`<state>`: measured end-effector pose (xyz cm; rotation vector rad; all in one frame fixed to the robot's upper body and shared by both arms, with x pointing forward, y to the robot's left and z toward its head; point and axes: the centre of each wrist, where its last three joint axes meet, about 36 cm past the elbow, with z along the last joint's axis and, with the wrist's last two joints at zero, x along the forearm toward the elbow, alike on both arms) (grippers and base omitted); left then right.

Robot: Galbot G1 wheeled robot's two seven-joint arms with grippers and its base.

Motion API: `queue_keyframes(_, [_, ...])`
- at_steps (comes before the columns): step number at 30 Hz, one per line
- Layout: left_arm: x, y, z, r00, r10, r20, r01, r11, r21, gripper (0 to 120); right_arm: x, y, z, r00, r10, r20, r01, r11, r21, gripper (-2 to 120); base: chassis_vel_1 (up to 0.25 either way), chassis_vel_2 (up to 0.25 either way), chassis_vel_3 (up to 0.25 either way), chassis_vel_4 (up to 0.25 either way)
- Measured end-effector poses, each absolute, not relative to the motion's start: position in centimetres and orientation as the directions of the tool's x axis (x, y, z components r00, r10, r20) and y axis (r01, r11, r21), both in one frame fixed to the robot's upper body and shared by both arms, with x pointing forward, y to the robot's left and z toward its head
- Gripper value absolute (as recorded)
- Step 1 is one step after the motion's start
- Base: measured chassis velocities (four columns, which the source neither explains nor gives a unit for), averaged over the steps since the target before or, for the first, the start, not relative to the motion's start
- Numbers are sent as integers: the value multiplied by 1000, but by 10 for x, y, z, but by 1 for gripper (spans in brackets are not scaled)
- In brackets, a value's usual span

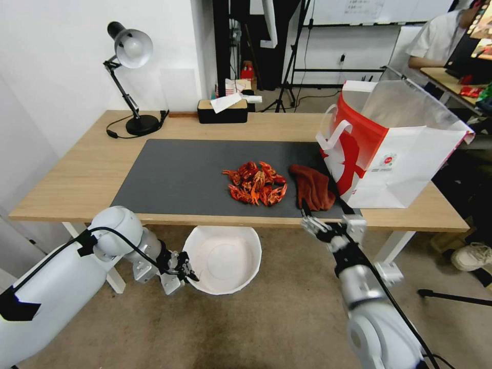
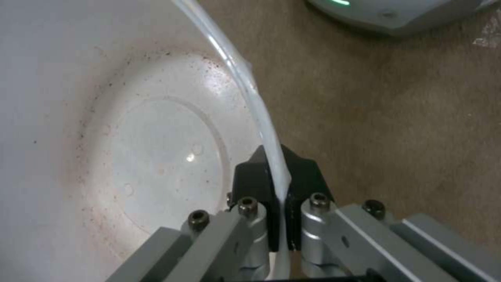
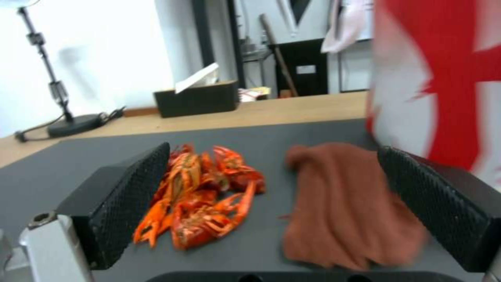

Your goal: Sweep shrimp from table into container with towel, then put container into takeout bag.

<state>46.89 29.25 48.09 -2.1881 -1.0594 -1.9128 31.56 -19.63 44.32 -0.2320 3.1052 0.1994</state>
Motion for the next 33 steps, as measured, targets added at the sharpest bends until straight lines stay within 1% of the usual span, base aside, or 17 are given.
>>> queue_keyframes(2, [468, 293, 479, 0, 461, 887, 516, -760, 395, 0, 328, -192, 437, -984, -177, -22, -178, 979, 97, 100, 0, 0, 0, 0])
queue_keyframes(3, [467, 293, 478, 0, 464, 886, 517, -759, 397, 0, 343, -192, 434, -980, -197, -19, -198, 978, 63, 100, 0, 0, 0, 0])
queue_keyframes(4, [467, 293, 478, 0, 464, 886, 517, -759, 397, 0, 343, -192, 434, -980, -197, -19, -198, 978, 63, 100, 0, 0, 0, 0])
queue_keyframes(6, [466, 294, 479, -2, 466, 885, 517, -757, 399, 0, 370, -192, 435, -981, -195, -2, -195, 981, 17, 100, 0, 0, 0, 0])
queue_keyframes(7, [466, 294, 479, -2, 466, 885, 517, -757, 399, 0, 370, -192, 435, -981, -195, -2, -195, 981, 17, 100, 0, 0, 0, 0])
queue_keyframes(8, [466, 294, 479, -2, 466, 885, 517, -757, 400, 0, 376, -192, 437, -982, -188, 7, -188, 982, 11, 100, 0, 0, 0, 0])
queue_keyframes(10, [466, 293, 480, -11, 479, 878, 513, -751, 416, 0, 404, -195, 448, -987, -155, 52, -155, 988, 7, 100, 0, 0, 0, 0])
queue_keyframes(11, [466, 293, 480, -11, 479, 878, 513, -751, 416, 0, 404, -195, 448, -987, -155, 52, -155, 988, 7, 100, 0, 0, 0, 0])
queue_keyframes(14, [466, 291, 481, -20, 486, 874, 509, -747, 428, 0, 433, -195, 458, -991, -81, 103, -85, 996, -34, 100, 0, 0, 0, 0])
queue_keyframes(15, [466, 291, 481, -20, 486, 874, 509, -747, 428, 0, 433, -195, 458, -991, -81, 103, -85, 996, -34, 100, 0, 0, 0, 0])
queue_keyframes(18, [468, 289, 483, -23, 486, 874, 500, -751, 431, 0, 446, -188, 458, -988, -3, 154, -13, 998, -66, 100, 0, 0, 0, 0])
queue_keyframes(31, [472, 282, 479, 3, 454, 891, 480, -782, 397, 0, 452, -177, 456, -976, 86, 199, 66, 992, -108, 100, 0, 0, 0, 0])
queue_keyframes(33, [473, 283, 480, -1, 450, 893, 480, -783, 395, 0, 452, -179, 452, -969, 104, 225, 78, 989, -125, 100, 0, 0, 0, 0])
